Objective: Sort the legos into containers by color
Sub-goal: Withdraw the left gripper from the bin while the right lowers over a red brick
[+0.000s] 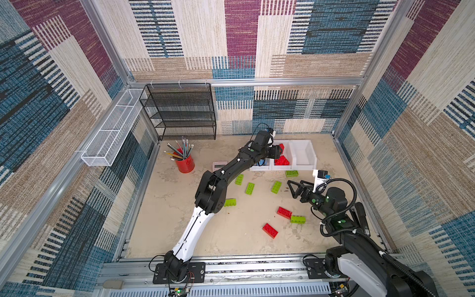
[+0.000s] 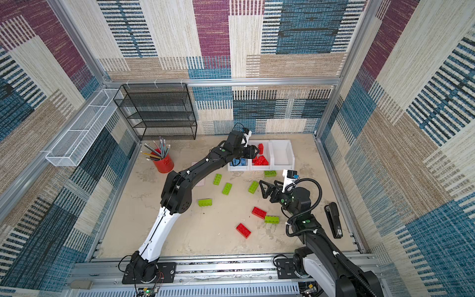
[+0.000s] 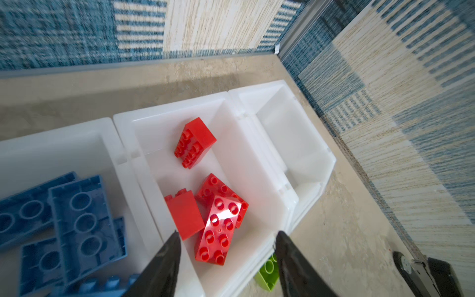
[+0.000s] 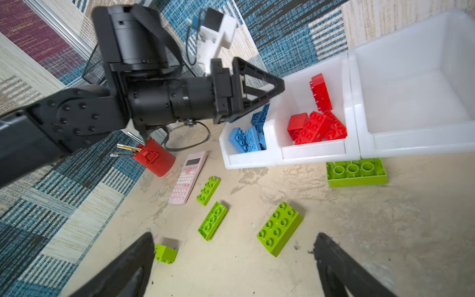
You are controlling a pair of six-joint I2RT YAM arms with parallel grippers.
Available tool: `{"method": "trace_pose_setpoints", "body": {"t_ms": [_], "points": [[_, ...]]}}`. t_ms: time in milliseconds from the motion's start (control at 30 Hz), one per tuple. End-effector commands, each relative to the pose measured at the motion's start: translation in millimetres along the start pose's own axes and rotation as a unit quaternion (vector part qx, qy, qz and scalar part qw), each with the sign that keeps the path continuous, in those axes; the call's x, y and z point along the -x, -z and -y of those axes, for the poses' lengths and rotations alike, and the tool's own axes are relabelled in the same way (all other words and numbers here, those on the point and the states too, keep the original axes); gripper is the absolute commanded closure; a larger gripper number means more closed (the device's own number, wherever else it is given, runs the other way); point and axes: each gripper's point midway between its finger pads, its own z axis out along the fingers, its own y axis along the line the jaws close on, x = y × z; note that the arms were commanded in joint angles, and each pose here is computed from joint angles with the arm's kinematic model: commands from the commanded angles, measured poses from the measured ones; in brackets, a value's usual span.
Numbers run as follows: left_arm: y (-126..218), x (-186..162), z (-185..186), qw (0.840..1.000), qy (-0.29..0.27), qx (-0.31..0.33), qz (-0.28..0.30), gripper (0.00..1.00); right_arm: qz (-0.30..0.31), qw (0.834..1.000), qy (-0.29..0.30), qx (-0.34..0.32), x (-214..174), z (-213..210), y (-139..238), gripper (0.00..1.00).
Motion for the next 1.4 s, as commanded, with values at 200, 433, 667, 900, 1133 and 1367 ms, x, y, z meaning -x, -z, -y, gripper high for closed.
{"method": "trace_pose_setpoints", "body": {"t_ms": [200,433,667,900,1133,1367], "points": [[105.3,32.7,29.6,0.991,0.006,-0.018,0.133,0.4,-0.163,0.984,0.032,-0.065,-74.2,-2.3,1.4,0.04],[162.2,-7.3,34.5,0.989,0.018,-0.011,0.148,0.4,-0.212,0.974,0.004,-0.086,-102.6,-5.6,8.8,0.05],[201.8,-59.9,30.5,0.992,0.005,0.012,0.128,0.4,-0.25,0.958,-0.013,-0.136,-127.1,7.1,14.0,0.06],[228.7,-89.6,21.0,0.991,0.008,0.026,0.129,0.4,-0.269,0.945,-0.004,-0.186,-147.6,15.9,18.3,0.06],[240.0,-103.2,12.4,0.991,0.001,0.04,0.125,0.4,-0.266,0.943,-0.01,-0.199,-151.4,20.4,19.4,0.05],[237.4,-112.8,9.6,0.992,0.004,0.037,0.117,0.4,-0.295,0.934,0.013,-0.203,-162.3,19.5,13.3,0.1]]}}
